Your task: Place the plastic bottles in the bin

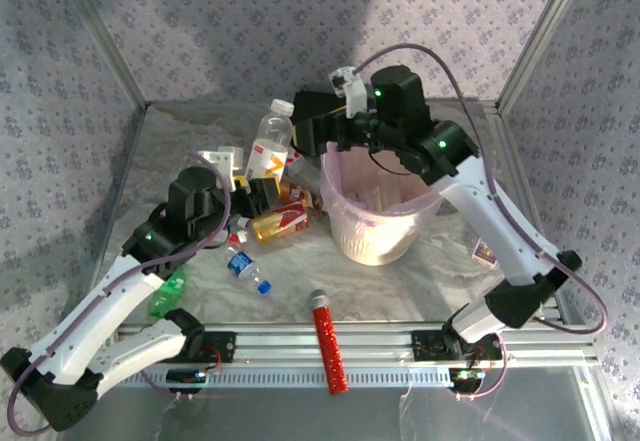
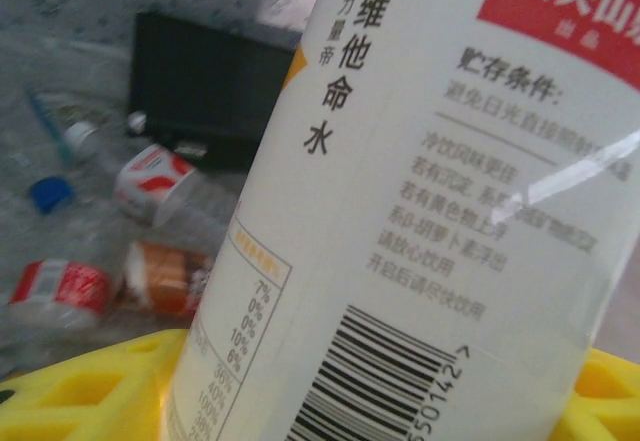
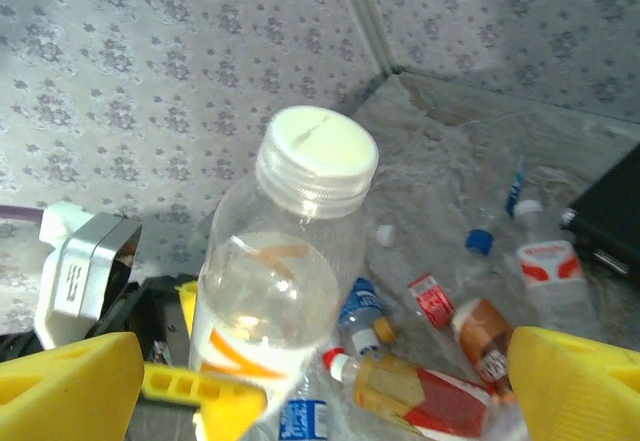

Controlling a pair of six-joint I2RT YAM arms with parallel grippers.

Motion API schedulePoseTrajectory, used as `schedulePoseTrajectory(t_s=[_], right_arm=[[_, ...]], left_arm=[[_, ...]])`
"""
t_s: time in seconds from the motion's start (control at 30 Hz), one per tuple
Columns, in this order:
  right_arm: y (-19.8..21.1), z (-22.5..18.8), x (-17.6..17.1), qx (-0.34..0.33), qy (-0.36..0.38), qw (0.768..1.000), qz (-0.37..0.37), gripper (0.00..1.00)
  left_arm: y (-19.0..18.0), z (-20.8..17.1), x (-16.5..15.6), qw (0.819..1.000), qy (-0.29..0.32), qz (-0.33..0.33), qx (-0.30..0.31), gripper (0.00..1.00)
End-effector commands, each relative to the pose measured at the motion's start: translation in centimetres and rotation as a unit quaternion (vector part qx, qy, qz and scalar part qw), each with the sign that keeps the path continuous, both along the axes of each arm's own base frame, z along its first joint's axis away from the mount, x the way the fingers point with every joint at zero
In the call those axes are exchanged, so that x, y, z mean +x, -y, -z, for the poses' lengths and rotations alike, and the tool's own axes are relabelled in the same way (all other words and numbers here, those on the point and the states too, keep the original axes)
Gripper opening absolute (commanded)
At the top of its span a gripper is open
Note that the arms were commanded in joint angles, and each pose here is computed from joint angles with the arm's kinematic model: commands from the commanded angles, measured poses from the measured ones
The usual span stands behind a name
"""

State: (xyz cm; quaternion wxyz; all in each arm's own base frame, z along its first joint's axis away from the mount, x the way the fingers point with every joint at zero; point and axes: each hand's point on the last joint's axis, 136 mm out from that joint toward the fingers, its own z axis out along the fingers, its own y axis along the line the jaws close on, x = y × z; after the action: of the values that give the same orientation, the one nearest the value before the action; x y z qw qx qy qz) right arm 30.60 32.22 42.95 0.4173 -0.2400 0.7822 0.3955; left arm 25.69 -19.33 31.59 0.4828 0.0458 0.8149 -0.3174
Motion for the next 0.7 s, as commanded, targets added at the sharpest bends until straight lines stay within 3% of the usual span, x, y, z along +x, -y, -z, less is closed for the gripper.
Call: schedulePoseTrajectory(t_s=[0.0, 0.23, 0.47, 0.57, 0.67], right_arm=[[-2.0, -1.9, -0.2, 0.036, 0.002, 0.999, -0.037, 0.96], [-4.7, -0.8, 0.4, 0.044, -0.029, 0.996, -0.075, 0.92], [-4.8, -0.4, 0.4, 0.034, -0.029, 0.996, -0.078, 0.68], [-4.6, -0.7, 0.7, 0.034, -0.021, 0.997, -0.071, 0.63], [-4.0, -1.2, 1.2, 0.034, -0.01, 0.998, -0.059, 0.61]], left_arm=[[1.9, -3.3, 0.0, 0.996, 0.039, 0.037, -0.07, 0.4], [2.9, -3.1, 0.4, 0.995, 0.031, 0.049, -0.08, 0.4], [3.0, -3.0, 0.7, 0.995, 0.031, 0.046, -0.078, 0.41], [3.0, -2.8, 0.9, 0.996, 0.03, 0.044, -0.075, 0.46], [3.1, -2.5, 1.0, 0.996, 0.029, 0.045, -0.07, 0.61]])
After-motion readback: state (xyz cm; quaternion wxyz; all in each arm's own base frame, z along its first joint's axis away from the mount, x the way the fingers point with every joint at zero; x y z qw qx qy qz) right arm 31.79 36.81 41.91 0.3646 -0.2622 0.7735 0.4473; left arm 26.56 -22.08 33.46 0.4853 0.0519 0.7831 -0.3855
